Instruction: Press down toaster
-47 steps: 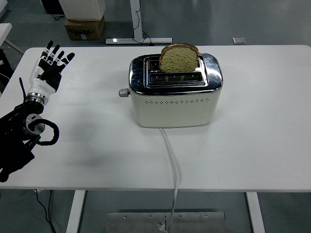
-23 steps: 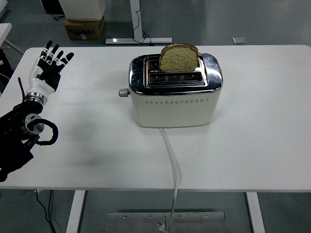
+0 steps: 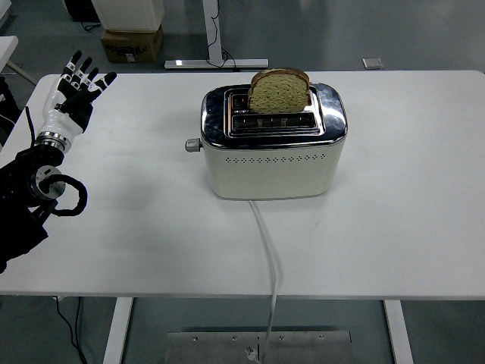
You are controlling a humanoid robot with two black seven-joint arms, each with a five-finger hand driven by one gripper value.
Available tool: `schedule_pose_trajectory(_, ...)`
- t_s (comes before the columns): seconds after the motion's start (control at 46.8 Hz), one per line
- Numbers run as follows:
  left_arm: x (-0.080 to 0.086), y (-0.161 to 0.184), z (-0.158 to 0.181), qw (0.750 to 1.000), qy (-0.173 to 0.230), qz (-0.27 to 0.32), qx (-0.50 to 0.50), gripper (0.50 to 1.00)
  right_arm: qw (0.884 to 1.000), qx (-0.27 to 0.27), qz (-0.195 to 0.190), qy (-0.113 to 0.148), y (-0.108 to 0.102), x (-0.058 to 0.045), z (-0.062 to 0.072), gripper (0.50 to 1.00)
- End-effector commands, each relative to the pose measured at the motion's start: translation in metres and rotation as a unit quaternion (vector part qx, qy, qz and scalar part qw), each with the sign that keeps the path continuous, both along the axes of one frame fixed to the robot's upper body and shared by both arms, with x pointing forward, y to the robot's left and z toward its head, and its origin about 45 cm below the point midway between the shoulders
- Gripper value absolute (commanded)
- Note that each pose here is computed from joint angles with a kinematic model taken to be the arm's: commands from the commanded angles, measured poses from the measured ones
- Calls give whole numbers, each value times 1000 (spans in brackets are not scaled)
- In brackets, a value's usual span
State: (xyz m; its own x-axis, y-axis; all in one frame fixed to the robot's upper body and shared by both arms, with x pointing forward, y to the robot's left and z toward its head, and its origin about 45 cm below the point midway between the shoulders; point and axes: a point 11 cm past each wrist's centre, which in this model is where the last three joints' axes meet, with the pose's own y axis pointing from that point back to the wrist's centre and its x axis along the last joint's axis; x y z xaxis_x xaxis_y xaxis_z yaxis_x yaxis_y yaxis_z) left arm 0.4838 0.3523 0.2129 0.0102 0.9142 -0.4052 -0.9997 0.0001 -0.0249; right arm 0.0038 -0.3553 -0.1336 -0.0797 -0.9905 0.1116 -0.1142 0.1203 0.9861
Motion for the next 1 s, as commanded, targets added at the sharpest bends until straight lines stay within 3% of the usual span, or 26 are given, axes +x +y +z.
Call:
schedule_pose_trajectory(0.0, -1, -7, -1, 995, 2, -42, 85, 1000, 1000, 0, 0, 0, 0, 0, 0, 1000)
schedule_pose_trajectory(0.256, -4, 15, 8, 985, 4, -60, 161, 1000, 1000, 1, 0, -1, 0, 0, 0, 998)
schedule_pose_trajectory(0.577, 1, 34, 44, 957, -12, -115, 264, 1000, 1000, 1, 0, 0, 0, 0, 0, 998)
schedule_pose_trajectory(0.983, -8, 43, 43, 900, 11, -170, 400, 1000, 1000, 0, 0, 0, 0, 0, 0, 998)
